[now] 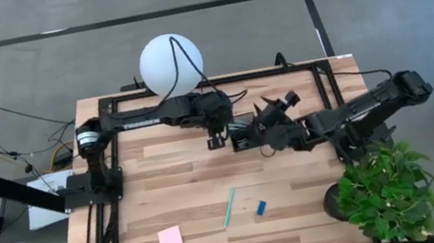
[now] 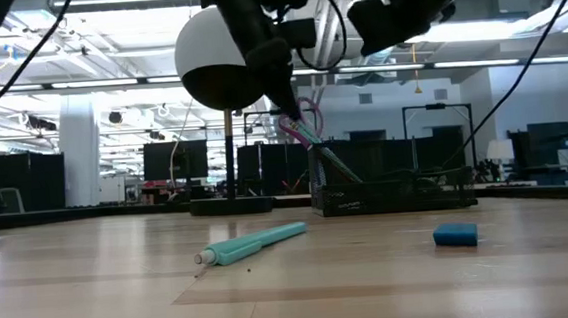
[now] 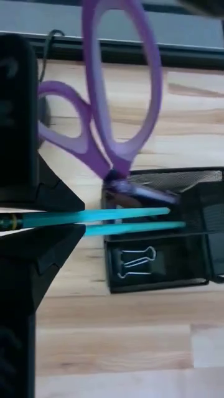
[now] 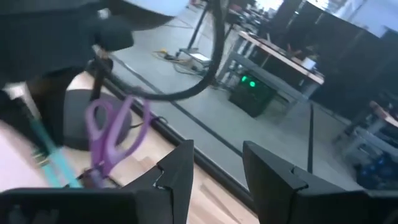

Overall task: Pick and place office supplies into organizer
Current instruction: Put the left light blue pencil into the black desk organizer, then put the light blue pen into the black desk organizer

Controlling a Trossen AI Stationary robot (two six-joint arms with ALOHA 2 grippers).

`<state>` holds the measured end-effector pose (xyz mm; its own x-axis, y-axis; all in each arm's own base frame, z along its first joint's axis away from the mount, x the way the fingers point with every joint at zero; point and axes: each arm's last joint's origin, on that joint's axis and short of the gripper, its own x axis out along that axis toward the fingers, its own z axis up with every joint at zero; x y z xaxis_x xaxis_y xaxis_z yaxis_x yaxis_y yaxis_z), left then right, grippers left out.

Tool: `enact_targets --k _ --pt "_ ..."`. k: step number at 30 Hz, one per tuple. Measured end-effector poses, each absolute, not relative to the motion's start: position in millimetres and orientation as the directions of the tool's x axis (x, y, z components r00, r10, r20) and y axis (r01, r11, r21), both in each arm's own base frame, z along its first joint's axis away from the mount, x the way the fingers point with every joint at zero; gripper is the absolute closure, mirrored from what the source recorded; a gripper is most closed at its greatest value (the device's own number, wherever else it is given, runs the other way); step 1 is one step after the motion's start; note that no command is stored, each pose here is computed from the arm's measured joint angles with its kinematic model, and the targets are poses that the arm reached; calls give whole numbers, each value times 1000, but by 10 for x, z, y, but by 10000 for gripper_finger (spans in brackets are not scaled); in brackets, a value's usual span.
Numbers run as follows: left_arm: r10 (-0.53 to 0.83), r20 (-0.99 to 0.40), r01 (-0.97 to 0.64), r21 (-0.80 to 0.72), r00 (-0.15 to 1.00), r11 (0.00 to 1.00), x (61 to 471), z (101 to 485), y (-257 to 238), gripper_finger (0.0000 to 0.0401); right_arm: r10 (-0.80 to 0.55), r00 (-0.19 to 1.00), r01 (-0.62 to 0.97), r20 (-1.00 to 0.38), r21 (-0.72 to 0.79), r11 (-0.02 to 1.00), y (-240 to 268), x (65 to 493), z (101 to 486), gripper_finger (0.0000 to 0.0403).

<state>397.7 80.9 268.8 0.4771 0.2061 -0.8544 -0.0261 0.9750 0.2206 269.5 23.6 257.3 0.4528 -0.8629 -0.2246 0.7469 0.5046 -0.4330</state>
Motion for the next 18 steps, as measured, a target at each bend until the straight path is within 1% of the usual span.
enact_targets --k 4,8,13,18 --pt "222 -823 -21 248 523 969 4054 2691 826 365 -872 429 757 -236 -432 490 131 2704 2569 272" --pt "246 -802 -27 276 544 961 4084 2704 835 347 -873 418 760 -251 -430 487 55 2709 2563 272" --pt "253 -804 -31 281 538 959 4079 2702 838 321 -844 445 741 -300 -407 535 -13 2722 2545 272" --pt "247 -819 -65 251 518 966 4033 2727 828 307 -851 428 750 -305 -406 523 -81 2721 2542 272"
